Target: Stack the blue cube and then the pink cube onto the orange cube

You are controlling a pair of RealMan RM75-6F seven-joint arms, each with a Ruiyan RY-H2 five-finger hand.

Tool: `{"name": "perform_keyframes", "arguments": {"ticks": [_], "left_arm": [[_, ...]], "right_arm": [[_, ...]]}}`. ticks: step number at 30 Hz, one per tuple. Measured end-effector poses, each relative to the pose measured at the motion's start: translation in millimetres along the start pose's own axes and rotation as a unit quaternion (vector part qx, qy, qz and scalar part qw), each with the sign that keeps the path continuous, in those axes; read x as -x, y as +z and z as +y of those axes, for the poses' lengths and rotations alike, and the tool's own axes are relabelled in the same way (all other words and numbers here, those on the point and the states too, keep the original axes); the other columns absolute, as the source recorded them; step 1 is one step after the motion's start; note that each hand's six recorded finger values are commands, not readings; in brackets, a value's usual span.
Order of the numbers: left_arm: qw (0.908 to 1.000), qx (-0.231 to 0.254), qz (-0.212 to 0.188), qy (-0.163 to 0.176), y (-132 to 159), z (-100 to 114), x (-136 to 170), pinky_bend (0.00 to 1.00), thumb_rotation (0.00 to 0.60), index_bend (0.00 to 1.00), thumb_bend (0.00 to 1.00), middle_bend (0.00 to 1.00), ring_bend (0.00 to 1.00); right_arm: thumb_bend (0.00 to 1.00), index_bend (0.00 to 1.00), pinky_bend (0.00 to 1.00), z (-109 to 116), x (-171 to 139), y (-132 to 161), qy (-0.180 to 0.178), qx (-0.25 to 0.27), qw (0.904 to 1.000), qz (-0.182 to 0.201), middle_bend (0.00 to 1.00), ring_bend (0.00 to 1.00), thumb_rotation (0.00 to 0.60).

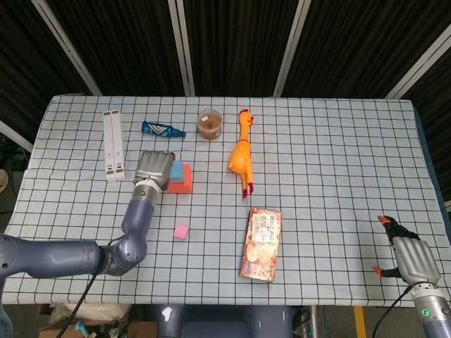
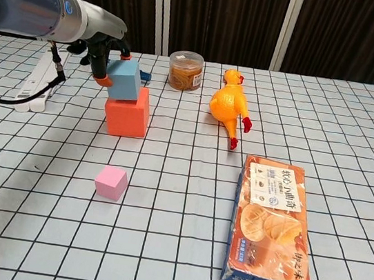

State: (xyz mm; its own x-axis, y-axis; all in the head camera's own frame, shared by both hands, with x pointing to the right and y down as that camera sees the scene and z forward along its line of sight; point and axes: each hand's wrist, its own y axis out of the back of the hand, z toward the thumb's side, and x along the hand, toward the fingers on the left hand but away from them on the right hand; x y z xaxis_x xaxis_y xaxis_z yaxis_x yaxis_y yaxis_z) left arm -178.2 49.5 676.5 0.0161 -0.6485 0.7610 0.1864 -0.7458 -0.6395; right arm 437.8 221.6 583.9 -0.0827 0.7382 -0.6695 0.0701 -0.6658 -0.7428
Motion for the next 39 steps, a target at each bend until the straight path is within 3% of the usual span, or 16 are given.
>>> {"name": "perform_keyframes", "arguments": {"ticks": [7,15,39], "left_arm": [[1.0000,-0.004,-0.003,-0.004,3.8,-3.1,-2.0,0.82,0.600,0.30,0.41,0.90,0.72],[0.9999,-0.009,-0.004,-0.008,4.3,-4.2,-1.7,0.81,0.600,0.19,0.40,0.90,0.72],[0.9997,-0.023,-0.001,-0.009,-2.8,8.4,10.1,0.81,0.600,0.13,0.40,0.89,0.71]], "right_arm": [[0.13,0.08,0.24,0.0,-0.1,-0.2,0.000,0.000,1.0000,-0.001,0.09,0.19,0.600],[0.13,0.08,0.24,0.2,0.0,-0.2,0.000,0.000,1.0000,-0.001,0.09,0.19,0.600],[0.13,0.08,0.24,-0.4,0.7,2.2,0.001,-0.008,1.0000,0.000,0.09,0.19,0.600]]}}
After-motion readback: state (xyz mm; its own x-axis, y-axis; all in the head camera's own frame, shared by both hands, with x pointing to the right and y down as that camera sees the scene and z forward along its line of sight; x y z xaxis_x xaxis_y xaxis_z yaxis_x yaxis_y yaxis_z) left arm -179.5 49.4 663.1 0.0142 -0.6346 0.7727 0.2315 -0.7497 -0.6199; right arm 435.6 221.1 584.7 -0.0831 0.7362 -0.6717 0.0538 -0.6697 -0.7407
